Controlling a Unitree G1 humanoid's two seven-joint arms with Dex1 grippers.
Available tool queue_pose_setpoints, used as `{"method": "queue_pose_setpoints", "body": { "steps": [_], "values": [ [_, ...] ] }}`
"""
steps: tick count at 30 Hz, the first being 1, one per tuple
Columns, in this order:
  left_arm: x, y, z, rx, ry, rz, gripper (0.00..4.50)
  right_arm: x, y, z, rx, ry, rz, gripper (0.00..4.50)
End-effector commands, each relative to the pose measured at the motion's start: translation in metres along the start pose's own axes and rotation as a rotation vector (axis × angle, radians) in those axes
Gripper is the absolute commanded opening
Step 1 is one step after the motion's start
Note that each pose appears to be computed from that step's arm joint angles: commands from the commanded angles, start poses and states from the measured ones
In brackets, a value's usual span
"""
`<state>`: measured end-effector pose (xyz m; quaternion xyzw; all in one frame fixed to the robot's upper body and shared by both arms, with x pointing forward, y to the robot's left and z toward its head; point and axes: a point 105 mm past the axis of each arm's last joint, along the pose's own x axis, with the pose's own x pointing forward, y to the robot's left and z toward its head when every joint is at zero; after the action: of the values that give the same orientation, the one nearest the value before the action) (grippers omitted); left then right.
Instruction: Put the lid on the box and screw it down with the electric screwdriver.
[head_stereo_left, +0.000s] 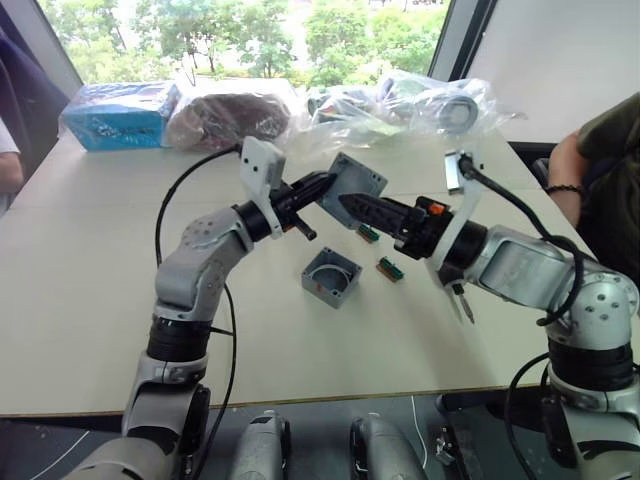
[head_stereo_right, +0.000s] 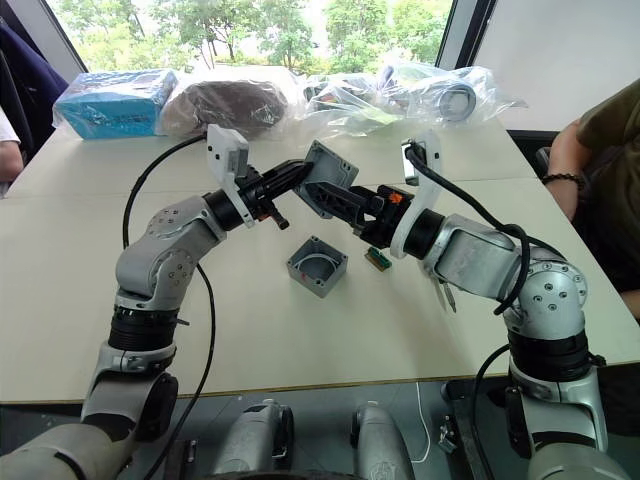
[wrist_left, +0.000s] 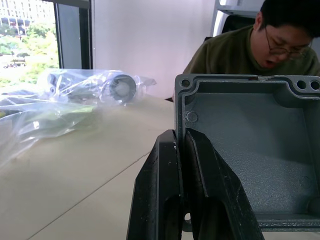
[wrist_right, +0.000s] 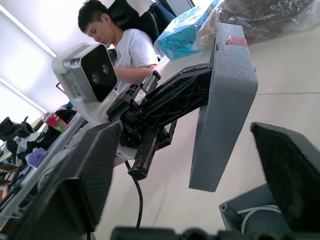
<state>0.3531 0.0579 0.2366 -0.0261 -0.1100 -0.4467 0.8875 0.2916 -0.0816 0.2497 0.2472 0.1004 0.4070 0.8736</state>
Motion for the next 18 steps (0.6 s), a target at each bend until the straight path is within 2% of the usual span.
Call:
{"method": "queue_pose_setpoints", "body": {
  "steps": [1, 3, 7, 12, 15, 18],
  "values": [
    [0.001, -0.003, 0.015, 0.054, -0.046, -0.008, 0.00, 0.000, 0.017, 0.006, -0.017, -0.037, 0.053, 2.41],
    [0.001, -0.003, 0.015, 0.055, -0.045, -0.003, 0.00, 0.002, 0.020, 0.005, -0.018, -0.039, 0.056, 1.58],
    [0.000, 0.001, 0.013, 0.054, -0.039, 0.013, 0.00, 0.003, 0.021, 0.006, -0.028, -0.039, 0.049, 0.22],
    [-0.004, -0.001, 0.010, 0.045, -0.010, -0.012, 0.00, 0.001, 0.019, 0.008, -0.106, -0.035, 0.025, 0.19],
    [-0.014, -0.003, 0.008, 0.037, 0.043, -0.076, 0.97, -0.002, 0.011, 0.006, -0.342, 0.023, -0.057, 0.19],
    [-0.035, -0.005, 0.011, 0.028, 0.134, -0.203, 2.07, -0.009, 0.002, -0.005, -0.755, 0.125, -0.109, 0.19]
  ]
}}
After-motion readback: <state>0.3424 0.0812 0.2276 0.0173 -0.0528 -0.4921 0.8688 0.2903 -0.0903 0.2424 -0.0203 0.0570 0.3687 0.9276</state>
